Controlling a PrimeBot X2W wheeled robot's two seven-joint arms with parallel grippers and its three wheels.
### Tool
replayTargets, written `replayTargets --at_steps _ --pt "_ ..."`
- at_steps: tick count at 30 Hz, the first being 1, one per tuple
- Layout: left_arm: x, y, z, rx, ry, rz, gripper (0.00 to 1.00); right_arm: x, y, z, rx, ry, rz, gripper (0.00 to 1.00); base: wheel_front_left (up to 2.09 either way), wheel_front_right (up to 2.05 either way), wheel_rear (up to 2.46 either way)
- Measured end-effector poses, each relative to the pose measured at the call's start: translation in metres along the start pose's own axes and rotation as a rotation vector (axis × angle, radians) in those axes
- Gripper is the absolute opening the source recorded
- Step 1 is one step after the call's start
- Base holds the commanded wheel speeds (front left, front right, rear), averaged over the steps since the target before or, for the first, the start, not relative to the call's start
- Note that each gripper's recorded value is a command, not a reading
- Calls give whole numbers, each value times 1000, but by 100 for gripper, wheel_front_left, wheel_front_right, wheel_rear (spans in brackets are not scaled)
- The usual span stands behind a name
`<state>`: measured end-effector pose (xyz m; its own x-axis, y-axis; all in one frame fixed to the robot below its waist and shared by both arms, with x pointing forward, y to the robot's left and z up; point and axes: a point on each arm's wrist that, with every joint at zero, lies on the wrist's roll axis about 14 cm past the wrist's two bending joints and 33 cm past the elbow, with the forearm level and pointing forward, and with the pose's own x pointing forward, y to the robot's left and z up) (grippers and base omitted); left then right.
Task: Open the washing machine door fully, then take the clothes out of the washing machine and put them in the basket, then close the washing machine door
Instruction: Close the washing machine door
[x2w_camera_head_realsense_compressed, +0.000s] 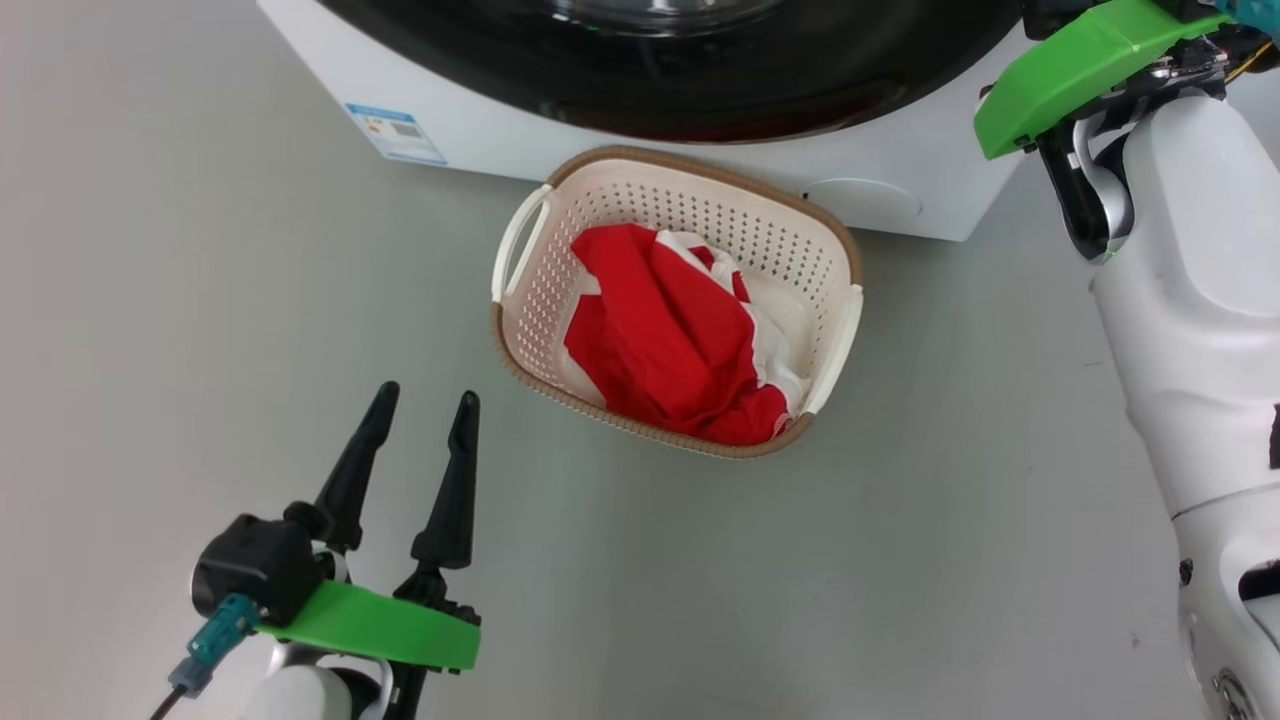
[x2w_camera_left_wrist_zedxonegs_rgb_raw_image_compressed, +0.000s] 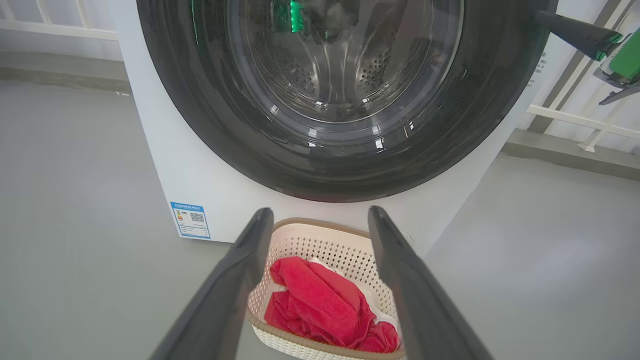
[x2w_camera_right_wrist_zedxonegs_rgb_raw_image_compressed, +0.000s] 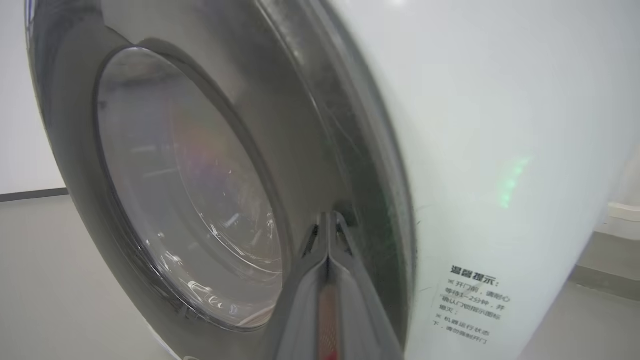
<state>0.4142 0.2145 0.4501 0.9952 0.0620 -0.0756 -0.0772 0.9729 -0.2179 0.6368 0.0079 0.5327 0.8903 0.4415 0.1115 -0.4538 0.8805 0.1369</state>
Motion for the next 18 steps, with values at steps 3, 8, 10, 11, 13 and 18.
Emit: replayTargets --at_steps 3,8,10,11,13,18 --pt "2 -8 3 -6 -10 -23 100 -8 -2 11 -19 -29 -5 22 0 0 0" --pt "6 -18 9 -8 -32 -52 100 -35 2 4 -46 -14 7 100 0 0 0" --pt "7 -23 13 -12 -42 -67 100 -48 2 1 -52 -8 6 100 0 0 0" --pt "7 -26 14 -14 -47 -76 100 -54 2 1 -55 -8 4 100 0 0 0" --pt "8 -33 17 -28 -55 -97 100 -66 4 3 -63 -12 6 100 0 0 0" --pt "8 -47 24 -28 -76 -143 100 -97 -4 16 -55 -45 -38 100 0 0 0"
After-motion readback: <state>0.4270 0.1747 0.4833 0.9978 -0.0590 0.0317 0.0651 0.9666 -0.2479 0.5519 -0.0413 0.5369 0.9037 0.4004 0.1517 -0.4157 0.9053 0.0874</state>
